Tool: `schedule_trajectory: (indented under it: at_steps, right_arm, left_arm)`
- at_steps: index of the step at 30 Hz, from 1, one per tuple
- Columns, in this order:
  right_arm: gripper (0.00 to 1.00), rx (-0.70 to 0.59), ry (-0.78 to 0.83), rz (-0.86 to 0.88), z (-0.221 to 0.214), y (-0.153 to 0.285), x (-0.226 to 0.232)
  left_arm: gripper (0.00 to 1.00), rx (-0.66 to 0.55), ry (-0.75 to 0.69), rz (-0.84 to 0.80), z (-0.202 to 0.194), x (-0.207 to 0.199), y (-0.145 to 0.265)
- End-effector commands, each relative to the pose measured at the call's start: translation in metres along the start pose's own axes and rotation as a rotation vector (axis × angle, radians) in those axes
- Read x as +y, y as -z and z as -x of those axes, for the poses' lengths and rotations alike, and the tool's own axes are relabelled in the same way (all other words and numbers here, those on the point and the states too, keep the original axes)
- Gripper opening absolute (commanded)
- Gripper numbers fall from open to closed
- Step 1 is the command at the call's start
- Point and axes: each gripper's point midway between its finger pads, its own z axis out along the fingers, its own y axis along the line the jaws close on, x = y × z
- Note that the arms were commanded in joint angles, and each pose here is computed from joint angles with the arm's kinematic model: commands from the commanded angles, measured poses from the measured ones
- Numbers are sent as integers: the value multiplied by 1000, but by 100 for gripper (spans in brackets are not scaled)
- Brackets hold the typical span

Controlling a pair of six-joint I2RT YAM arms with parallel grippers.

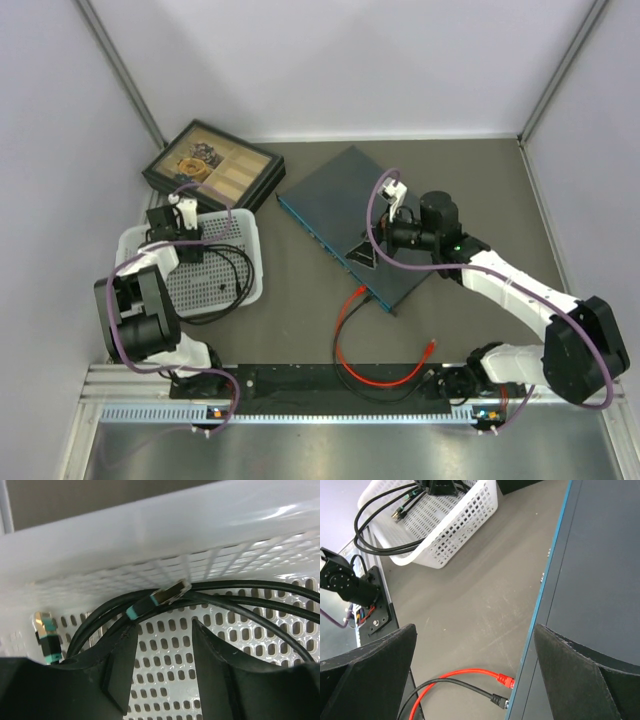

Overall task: Insert the plug into the switch port
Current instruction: Pick up the connector from the center of the board.

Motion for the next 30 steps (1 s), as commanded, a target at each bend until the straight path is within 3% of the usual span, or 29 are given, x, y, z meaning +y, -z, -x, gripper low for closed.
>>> schedule_trajectory:
  at_steps: [1, 17, 21, 26, 30]
  right_arm:
    - [99, -36, 77, 1, 13, 2, 8]
    - [99, -27, 95, -23, 10, 0, 6]
    - [99, -28, 105, -24, 11, 0, 7]
    - [99, -32, 109, -25, 10, 1, 8]
    - [99, -34, 112, -29, 11, 1, 7]
  left_arm:
    - [53, -177, -106, -4, 47, 7, 2]
    - [51, -327, -287, 128, 71, 27, 30]
    - [51, -249, -352, 56, 63, 21, 18]
    - [50, -215, -394, -106, 54, -5, 7]
    - [47, -239, -440, -113, 51, -10, 5]
